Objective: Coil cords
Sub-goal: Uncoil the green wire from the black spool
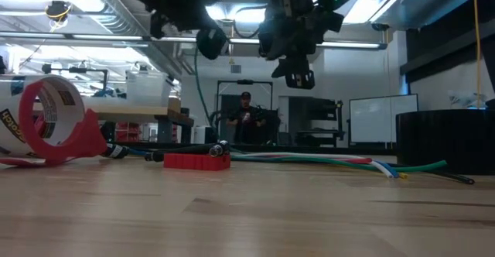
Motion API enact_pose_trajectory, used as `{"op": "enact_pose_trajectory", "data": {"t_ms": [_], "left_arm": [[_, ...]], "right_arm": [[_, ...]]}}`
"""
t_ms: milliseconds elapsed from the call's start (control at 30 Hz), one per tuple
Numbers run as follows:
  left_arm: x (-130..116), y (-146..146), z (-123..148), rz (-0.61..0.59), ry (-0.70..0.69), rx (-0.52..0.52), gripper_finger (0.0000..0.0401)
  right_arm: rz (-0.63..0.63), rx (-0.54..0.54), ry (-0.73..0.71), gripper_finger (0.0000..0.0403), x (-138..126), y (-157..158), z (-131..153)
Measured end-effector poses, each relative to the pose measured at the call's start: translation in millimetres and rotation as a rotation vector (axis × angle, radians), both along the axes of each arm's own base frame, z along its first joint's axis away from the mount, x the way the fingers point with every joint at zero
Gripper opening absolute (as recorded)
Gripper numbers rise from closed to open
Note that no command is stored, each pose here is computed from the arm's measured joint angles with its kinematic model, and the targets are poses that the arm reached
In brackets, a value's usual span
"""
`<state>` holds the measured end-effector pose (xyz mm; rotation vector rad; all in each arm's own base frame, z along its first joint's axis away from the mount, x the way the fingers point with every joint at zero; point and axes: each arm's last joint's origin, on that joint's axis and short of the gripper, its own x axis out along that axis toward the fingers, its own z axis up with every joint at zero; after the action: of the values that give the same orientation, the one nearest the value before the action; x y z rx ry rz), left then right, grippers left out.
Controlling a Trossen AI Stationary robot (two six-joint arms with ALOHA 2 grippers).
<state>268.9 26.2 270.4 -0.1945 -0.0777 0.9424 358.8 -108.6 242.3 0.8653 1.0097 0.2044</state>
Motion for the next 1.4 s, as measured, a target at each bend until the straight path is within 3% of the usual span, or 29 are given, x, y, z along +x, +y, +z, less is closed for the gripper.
{"op": "enact_pose_trajectory", "data": {"t_ms": [200,433,600,733,1000,1200,1400], "left_arm": [[-14,-16,24,-0.071,0.002,0.099,0.0],[-44,-36,54,-0.357,0.031,0.246,0.0],[-75,-33,63,-0.401,0.059,0.214,0.0],[-96,-28,64,-0.398,0.075,0.155,0.0],[-127,-24,37,-0.379,-0.034,0.107,0.0],[-138,-23,1,-0.377,-0.134,0.114,0.0],[-139,-26,-31,-0.482,-0.276,0.147,0.0]], "right_arm": [[-0.05,-0.067,0.034,0.0145,0,-2,-1],[-0.032,0.052,0.071,0.0145,-4,0,-2],[0.003,0.181,0.114,0.0145,-12,1,-2],[0.006,0.198,0.131,0.0145,-21,1,5],[0.003,0.094,-0.1,0.0145,-60,5,75],[-0.028,-0.103,-0.336,0.0145,-110,24,137],[-0.133,-0.217,-0.557,0.0145,-159,43,151]]}}
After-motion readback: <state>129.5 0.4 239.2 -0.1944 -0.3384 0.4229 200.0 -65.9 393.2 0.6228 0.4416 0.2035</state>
